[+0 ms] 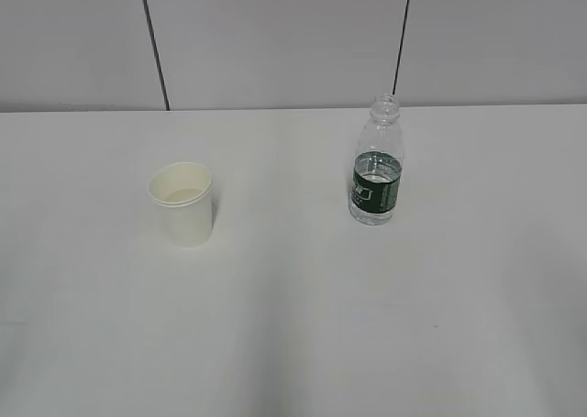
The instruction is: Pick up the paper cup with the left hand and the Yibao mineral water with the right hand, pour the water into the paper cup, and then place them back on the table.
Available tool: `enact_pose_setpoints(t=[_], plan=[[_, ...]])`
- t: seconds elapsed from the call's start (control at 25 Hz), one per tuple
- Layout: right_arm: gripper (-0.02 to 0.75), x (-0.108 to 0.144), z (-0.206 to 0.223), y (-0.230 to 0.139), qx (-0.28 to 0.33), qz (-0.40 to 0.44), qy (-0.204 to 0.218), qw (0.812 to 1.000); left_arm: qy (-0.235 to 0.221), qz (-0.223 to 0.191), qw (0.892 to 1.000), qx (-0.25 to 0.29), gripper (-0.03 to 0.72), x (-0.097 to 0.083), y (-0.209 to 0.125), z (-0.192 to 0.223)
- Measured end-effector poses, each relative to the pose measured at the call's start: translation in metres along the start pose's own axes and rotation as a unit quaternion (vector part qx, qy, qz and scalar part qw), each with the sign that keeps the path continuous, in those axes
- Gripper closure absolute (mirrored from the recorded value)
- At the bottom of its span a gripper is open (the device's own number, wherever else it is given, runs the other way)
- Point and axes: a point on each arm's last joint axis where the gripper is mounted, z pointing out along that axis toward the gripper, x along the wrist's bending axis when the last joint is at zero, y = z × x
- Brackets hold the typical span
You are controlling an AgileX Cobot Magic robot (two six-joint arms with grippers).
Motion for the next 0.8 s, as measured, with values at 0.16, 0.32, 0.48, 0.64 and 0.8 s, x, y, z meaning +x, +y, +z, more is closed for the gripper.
enact_pose_setpoints(t=[0.16,0.32,0.48,0.64,0.8], plan=[[0.146,0.003,-0.013,-0.003,-0.015,0.008,0.001,1.000,0.000,0.000,1.000,0.000,0.254,0.000,0.000,0.000],[0.146,0.006,-0.025,-0.006,-0.015,0.005,0.005,1.000,0.000,0.000,1.000,0.000,0.254,0.000,0.000,0.000],[0.146,0.007,-0.031,-0.011,-0.008,0.005,0.008,1.000,0.000,0.000,1.000,0.000,0.254,0.000,0.000,0.000],[0.146,0.009,-0.038,-0.020,-0.002,-0.001,0.007,1.000,0.000,0.000,1.000,0.000,0.254,0.000,0.000,0.000],[0.146,0.008,-0.041,-0.026,0.004,-0.007,-0.006,1.000,0.000,0.000,1.000,0.000,0.254,0.000,0.000,0.000]])
